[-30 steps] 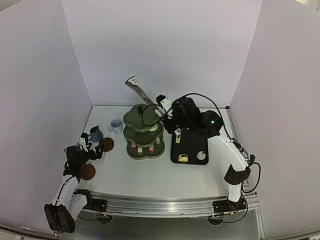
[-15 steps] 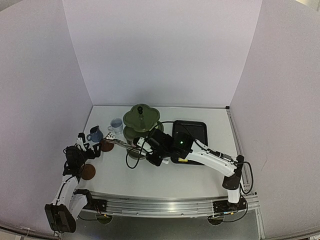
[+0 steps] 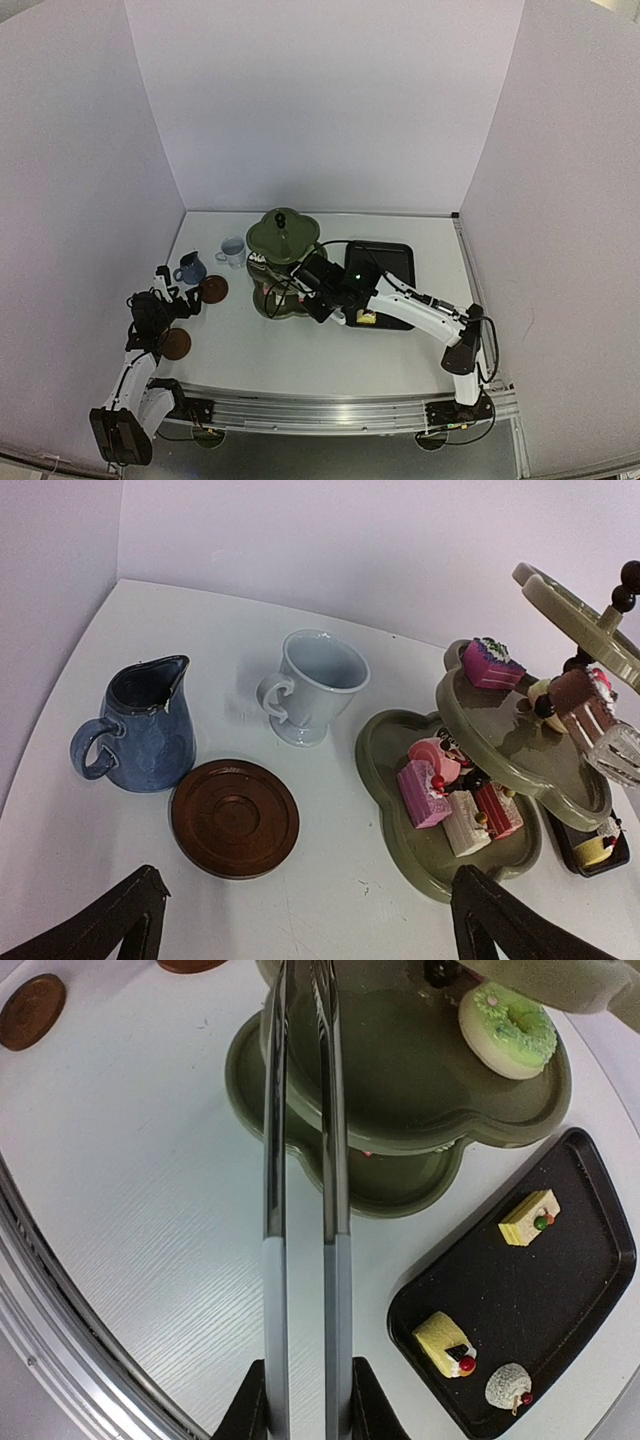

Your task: Serve the afternoon tea

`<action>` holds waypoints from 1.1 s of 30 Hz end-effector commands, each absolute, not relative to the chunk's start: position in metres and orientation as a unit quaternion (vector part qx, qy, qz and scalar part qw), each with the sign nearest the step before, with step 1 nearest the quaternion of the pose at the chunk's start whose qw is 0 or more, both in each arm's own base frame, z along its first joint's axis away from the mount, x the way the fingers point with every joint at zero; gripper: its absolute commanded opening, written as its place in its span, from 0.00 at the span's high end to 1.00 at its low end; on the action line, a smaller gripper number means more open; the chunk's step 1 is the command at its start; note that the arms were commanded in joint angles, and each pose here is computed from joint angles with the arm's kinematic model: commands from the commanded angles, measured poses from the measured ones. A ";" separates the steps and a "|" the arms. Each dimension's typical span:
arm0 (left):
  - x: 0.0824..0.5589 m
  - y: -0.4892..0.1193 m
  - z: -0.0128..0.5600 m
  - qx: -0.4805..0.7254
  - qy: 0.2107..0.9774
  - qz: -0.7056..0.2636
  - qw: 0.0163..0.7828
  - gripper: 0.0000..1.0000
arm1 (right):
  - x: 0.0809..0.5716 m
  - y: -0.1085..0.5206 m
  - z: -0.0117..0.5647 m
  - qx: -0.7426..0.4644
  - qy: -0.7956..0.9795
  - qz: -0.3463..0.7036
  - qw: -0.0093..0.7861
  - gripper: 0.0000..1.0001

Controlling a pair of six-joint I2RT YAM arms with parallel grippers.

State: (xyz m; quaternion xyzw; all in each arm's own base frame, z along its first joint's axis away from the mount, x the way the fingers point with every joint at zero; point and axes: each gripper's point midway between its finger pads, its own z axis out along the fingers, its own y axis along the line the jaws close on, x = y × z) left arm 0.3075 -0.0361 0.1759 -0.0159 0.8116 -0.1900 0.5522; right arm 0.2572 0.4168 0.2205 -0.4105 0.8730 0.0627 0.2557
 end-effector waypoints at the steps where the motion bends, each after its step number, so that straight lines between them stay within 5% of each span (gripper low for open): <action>1: 0.309 -0.034 0.181 -0.016 0.807 -0.186 0.561 0.00 | 0.275 0.420 0.222 -0.370 0.886 0.057 0.274 1.00; 17: 0.308 -0.034 0.178 -0.016 0.806 -0.186 0.561 0.00 | 0.297 0.431 0.212 -0.357 0.889 0.039 0.284 1.00; 26: 0.308 -0.034 0.178 -0.016 0.805 -0.187 0.562 0.00 | 0.297 0.432 0.208 -0.359 0.890 0.042 0.277 0.76; 33: 0.308 -0.034 0.179 -0.015 0.804 -0.187 0.563 0.00 | 0.296 0.433 0.214 -0.357 0.890 0.049 0.281 0.69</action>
